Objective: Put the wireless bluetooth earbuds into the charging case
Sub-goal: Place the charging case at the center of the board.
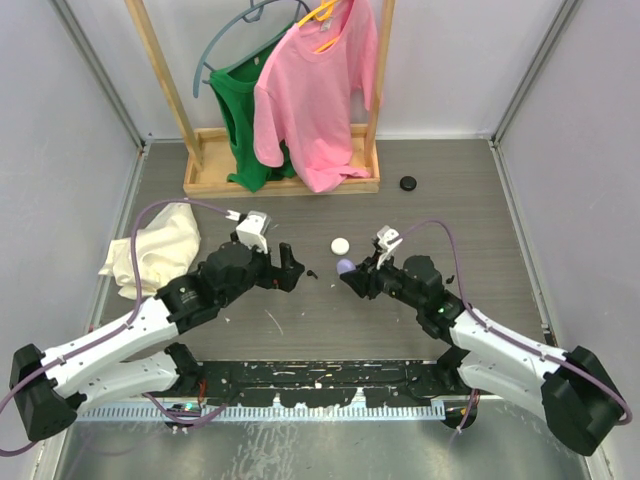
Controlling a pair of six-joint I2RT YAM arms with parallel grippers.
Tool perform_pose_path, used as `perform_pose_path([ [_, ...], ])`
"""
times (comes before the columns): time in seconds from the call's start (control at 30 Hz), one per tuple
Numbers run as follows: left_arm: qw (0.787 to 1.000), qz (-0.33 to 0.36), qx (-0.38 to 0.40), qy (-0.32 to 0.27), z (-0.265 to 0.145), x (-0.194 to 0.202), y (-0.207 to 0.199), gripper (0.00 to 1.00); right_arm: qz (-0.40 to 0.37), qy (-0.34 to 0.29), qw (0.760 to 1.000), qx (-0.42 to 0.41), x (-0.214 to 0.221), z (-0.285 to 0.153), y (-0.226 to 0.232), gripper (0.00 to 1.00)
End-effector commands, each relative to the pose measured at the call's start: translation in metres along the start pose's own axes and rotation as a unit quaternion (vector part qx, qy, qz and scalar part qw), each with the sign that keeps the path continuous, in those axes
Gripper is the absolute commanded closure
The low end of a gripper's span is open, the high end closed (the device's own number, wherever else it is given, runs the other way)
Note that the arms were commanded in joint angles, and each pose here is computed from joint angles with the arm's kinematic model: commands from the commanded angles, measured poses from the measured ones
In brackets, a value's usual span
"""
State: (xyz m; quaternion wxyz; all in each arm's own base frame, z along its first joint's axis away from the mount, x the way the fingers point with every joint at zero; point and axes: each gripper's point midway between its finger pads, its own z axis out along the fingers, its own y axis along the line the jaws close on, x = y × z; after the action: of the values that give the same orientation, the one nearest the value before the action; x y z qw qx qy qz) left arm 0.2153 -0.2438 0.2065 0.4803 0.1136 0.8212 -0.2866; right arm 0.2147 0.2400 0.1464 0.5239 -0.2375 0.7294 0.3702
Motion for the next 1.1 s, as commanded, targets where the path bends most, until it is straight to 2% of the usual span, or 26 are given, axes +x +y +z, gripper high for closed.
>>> perform_pose_path([
  [0.0,0.989,0.035,-0.137,-0.032,-0.007,-0.004,0.057,0.03,0.032,0.014,0.997,0.069,-0.007,0.009,-0.022,0.99],
  [0.07,0.986,0.039,-0.156,-0.035,-0.006,0.0,0.067,0.0,0.046,0.03,0.993,0.1,-0.001,0.01,-0.036,0.99],
  [0.2,0.982,0.044,-0.178,-0.041,-0.002,0.007,0.079,0.02,0.088,0.057,0.981,0.163,0.014,0.002,-0.071,0.99],
  [0.37,0.976,0.05,-0.205,-0.044,0.003,0.017,0.094,0.02,0.143,0.064,0.961,0.227,0.027,-0.015,-0.108,0.98],
  [0.8,0.973,0.039,-0.218,-0.071,-0.002,0.022,0.105,0.02,0.254,0.005,0.887,0.386,0.029,-0.088,-0.199,0.96],
  [1.07,0.971,0.03,-0.22,-0.086,-0.007,0.02,0.108,0.02,0.302,-0.012,0.856,0.42,0.031,-0.112,-0.243,0.89],
])
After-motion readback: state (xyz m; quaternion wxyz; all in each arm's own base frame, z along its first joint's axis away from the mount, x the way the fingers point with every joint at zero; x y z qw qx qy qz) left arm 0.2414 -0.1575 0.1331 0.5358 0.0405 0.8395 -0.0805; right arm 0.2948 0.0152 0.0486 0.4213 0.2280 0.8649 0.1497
